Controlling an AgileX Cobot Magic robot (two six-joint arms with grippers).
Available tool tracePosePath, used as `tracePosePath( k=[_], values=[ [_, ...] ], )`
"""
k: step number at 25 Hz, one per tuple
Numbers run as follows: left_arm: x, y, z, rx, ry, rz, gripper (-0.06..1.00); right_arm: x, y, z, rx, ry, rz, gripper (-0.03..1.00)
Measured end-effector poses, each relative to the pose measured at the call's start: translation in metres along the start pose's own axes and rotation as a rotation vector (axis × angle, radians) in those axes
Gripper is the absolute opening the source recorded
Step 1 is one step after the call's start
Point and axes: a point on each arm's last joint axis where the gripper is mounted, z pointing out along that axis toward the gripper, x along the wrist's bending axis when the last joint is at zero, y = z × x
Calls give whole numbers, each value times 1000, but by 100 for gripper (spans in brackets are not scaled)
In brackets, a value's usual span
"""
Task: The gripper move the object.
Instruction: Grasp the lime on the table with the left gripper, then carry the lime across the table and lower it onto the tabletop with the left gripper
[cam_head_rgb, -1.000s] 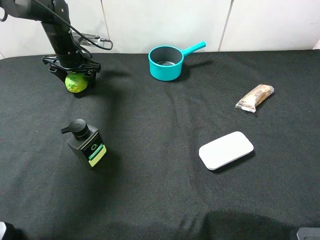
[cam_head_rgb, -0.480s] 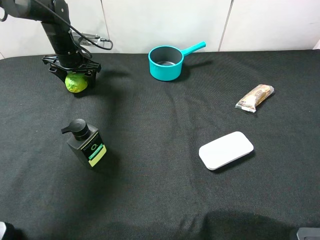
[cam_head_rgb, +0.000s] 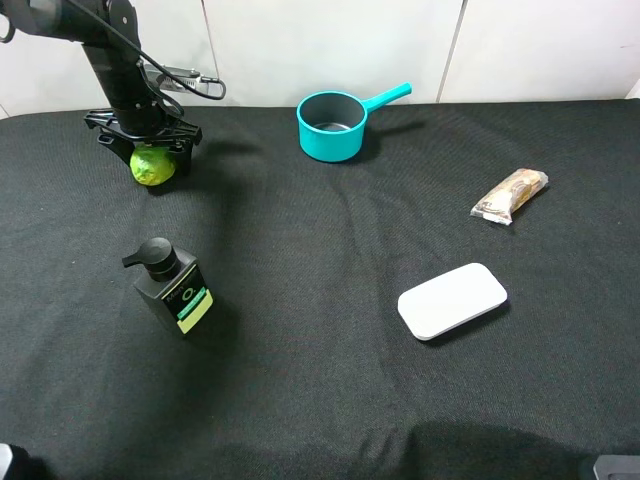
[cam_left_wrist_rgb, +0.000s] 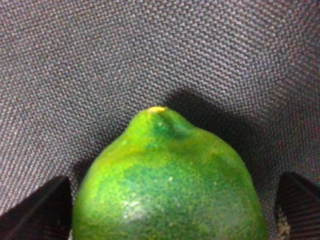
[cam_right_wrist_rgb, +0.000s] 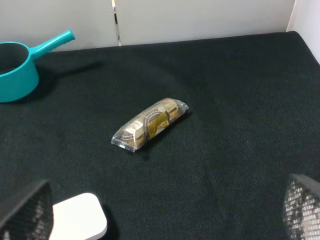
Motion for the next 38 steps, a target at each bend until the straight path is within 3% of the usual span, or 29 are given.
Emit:
tracePosePath(
  k=[11, 20, 38],
  values=[
    [0, 0, 0, 0, 0, 0, 79, 0, 0, 0, 0, 0, 0, 69],
    [0, 0, 0, 0, 1, 0, 61, 0, 0, 0, 0, 0, 0, 69],
    [0, 1, -1, -2, 1, 0, 61, 0, 0, 0, 0, 0, 0, 69]
  ],
)
